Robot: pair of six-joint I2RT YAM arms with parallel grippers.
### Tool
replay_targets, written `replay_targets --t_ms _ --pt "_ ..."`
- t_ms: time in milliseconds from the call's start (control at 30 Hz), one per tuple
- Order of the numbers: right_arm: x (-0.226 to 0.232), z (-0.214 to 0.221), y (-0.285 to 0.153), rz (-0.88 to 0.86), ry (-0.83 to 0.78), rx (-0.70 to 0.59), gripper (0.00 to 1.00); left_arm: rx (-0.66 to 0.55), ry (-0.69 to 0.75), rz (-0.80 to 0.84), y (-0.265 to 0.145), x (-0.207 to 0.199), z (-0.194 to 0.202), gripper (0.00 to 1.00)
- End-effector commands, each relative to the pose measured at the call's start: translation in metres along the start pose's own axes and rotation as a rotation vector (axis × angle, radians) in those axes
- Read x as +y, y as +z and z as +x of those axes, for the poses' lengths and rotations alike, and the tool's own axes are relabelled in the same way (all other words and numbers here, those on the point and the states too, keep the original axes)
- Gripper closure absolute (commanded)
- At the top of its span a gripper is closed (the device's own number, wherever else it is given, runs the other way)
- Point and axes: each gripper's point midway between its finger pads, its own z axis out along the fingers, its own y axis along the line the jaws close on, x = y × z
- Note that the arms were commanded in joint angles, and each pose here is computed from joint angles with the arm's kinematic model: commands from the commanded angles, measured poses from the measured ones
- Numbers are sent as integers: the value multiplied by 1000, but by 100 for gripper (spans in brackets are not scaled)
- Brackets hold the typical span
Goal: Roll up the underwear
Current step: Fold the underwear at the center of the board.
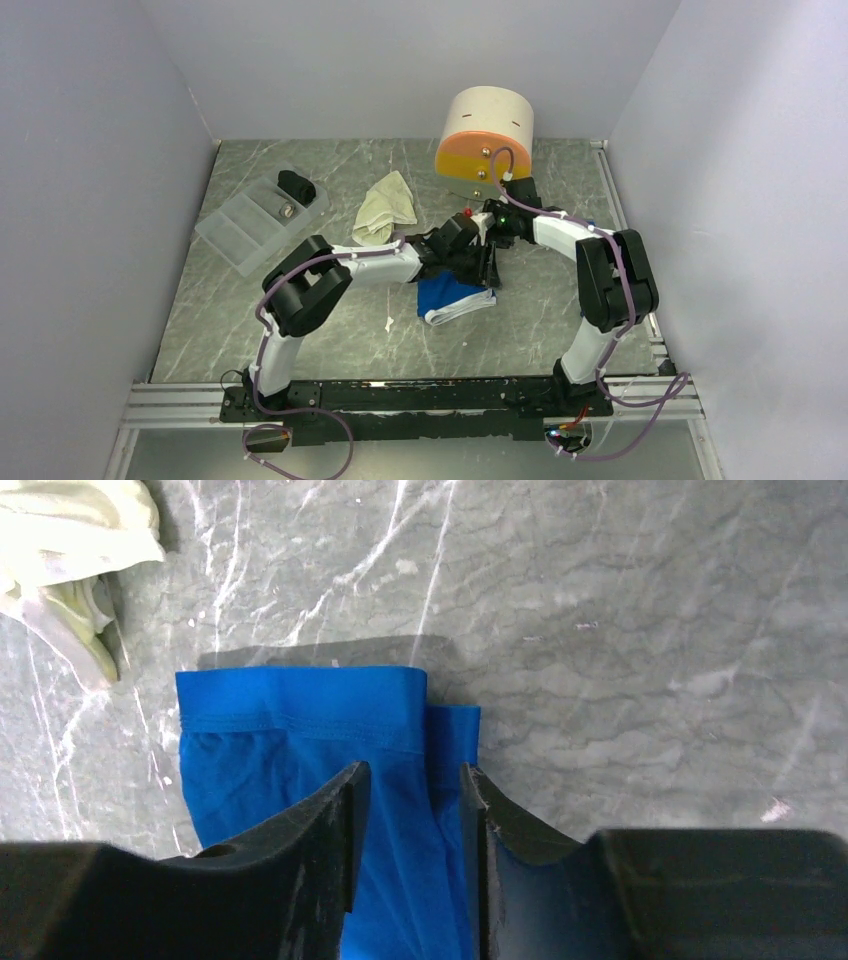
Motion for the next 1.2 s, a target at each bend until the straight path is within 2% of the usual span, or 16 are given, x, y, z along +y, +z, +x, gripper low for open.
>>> replay_targets --t_ms 0,67,233,367,500,633,767,867,1067,1133,1167 --pt "5 -27 -29 37 -42 -100 57 -67 35 124 -11 -40 -23 44" --pt "2 -26 -34 55 -41 -103 56 -76 44 133 -20 -45 -26 38" --pt "-16 -22 -49 148 -13 -120 48 -86 74 119 -52 -44 -18 35" --pt "-11 -6 -55 81 20 -87 49 -138 79 68 -85 -32 -11 34" --pt "9 20 -58 -62 49 -23 48 -155 58 -75 -114 3 4 31" --pt "9 48 -64 -101 80 27 46 -169 33 -203 -133 37 17 28" --pt "7 66 -70 -116 84 62 46 -181 -24 -238 -142 60 28 26" --pt "1 75 -70 -97 78 85 50 -187 -54 -247 -147 72 33 25" --pt "-3 84 -73 -81 67 116 76 -191 -96 -241 -150 83 37 25" --pt "-6 84 -75 -62 65 117 74 -194 -102 -246 -151 87 37 25" --pt "-7 85 -75 -54 63 118 68 -196 -106 -247 -151 88 38 25"
